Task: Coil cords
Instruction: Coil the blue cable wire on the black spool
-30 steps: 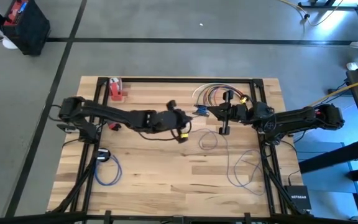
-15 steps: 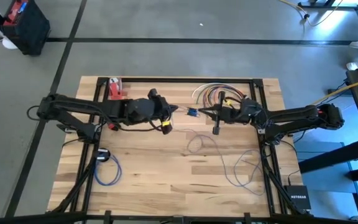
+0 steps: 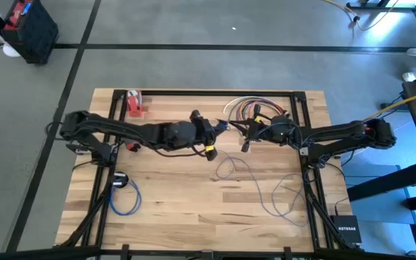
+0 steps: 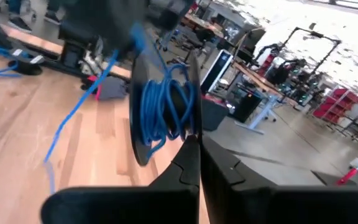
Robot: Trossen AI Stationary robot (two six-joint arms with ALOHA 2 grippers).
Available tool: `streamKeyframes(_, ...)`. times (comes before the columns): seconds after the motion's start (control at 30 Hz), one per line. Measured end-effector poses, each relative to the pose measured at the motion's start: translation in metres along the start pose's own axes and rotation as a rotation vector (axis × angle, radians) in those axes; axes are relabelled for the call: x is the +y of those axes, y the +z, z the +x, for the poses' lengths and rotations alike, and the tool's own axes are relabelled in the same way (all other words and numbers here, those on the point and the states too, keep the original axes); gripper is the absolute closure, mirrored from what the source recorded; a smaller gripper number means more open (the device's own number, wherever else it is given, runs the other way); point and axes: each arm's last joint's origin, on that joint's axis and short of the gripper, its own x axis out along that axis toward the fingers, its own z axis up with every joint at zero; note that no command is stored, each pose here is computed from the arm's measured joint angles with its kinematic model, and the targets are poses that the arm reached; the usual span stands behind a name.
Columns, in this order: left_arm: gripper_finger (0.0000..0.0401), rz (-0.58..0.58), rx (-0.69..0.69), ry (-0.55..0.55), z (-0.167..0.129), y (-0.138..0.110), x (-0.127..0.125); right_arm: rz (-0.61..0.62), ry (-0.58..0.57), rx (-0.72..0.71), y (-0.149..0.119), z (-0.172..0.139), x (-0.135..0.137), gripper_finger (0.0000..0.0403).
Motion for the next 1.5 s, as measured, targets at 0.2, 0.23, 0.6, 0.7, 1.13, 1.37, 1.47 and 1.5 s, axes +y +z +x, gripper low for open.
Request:
streamKeyframes(0.2, 0.0394, 0.004, -0.081, -0.007, 0.021, -0.008, -0.01, 0.033, -0.027, -0.023, 0.002, 0.001, -0.001, 0.0401)
streamKeyframes(0.23, 0.0394, 0.019, -0.082, -0.006, 0.023, -0.01, -0.01, 0.034, -0.034, -0.026, 0.003, 0.001, -0.002, 0.0401)
streamKeyframes(0.6, 0.0393, 0.008, -0.119, -0.005, 0.028, -0.01, -0.011, 0.125, -0.042, -0.089, 0.02, 0.004, -0.009, 0.0402)
streamKeyframes(0.7, 0.0393, 0.03, -0.11, 0.003, 0.032, -0.014, -0.013, 0.146, -0.043, -0.091, 0.02, 0.004, -0.009, 0.0402)
streamKeyframes(1.13, 0.0301, 0.103, 0.051, 0.01, 0.037, -0.034, -0.009, 0.25, -0.006, -0.179, 0.028, 0.004, -0.011, 0.0403)
streamKeyframes(1.37, 0.0285, 0.154, 0.182, 0.023, 0.029, -0.043, -0.005, 0.241, -0.009, -0.16, 0.027, 0.003, -0.011, 0.0402)
streamKeyframes(1.47, 0.0285, 0.142, 0.165, 0.014, 0.022, -0.036, -0.007, 0.229, -0.006, -0.147, 0.026, 0.003, -0.011, 0.0402)
streamKeyframes(1.5, 0.0285, 0.141, 0.157, 0.009, 0.019, -0.034, -0.008, 0.228, -0.005, -0.145, 0.026, 0.003, -0.011, 0.0402)
